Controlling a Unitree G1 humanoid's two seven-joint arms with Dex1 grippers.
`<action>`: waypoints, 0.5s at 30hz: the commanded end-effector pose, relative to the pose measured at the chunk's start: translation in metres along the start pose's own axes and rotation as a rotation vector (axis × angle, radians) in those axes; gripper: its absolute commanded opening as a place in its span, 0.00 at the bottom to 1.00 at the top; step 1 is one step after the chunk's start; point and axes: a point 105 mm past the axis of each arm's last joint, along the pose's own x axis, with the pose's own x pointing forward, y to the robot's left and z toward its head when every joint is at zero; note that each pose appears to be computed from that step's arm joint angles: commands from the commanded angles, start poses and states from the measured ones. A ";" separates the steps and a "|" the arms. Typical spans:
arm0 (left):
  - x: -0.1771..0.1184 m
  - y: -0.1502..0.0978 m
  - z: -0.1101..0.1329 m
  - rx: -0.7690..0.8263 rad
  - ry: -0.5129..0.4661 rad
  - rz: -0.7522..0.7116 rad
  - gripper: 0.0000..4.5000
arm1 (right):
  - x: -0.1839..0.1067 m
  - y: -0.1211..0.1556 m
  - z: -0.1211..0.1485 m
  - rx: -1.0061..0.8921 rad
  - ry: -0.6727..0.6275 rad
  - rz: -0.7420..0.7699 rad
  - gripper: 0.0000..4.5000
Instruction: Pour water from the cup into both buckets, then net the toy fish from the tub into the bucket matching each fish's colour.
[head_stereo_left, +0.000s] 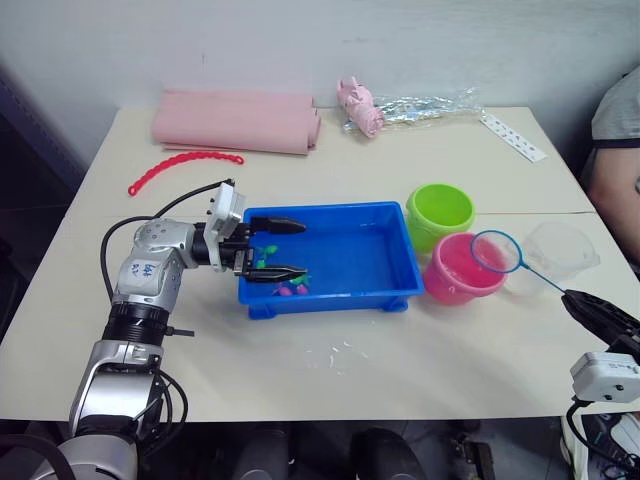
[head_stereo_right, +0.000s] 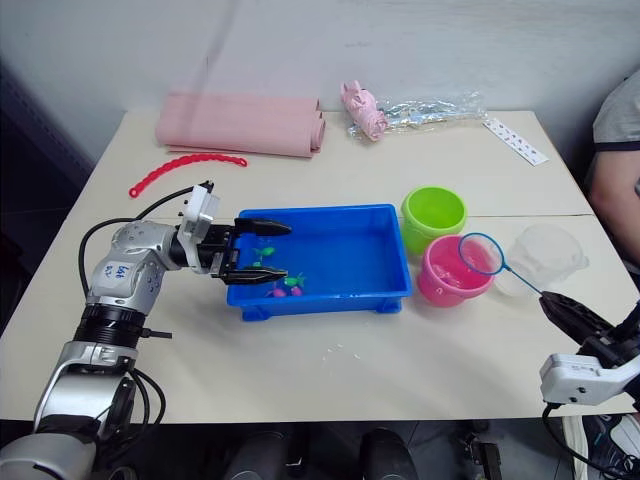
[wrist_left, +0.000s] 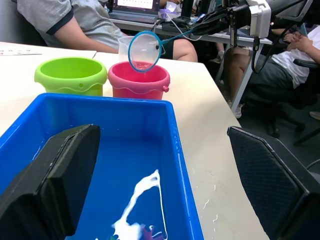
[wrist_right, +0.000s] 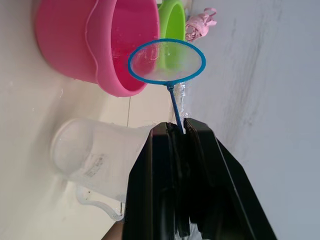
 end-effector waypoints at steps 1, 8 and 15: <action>-0.005 0.000 0.006 0.036 -0.002 0.009 0.99 | 0.001 -0.021 0.002 0.209 -0.007 -0.107 0.00; -0.041 -0.002 0.005 0.044 0.026 0.085 0.99 | 0.042 -0.069 0.031 0.884 -0.269 -0.099 0.00; -0.079 -0.009 0.005 0.098 0.072 0.218 0.99 | 0.077 -0.065 0.074 0.976 -0.399 0.245 0.00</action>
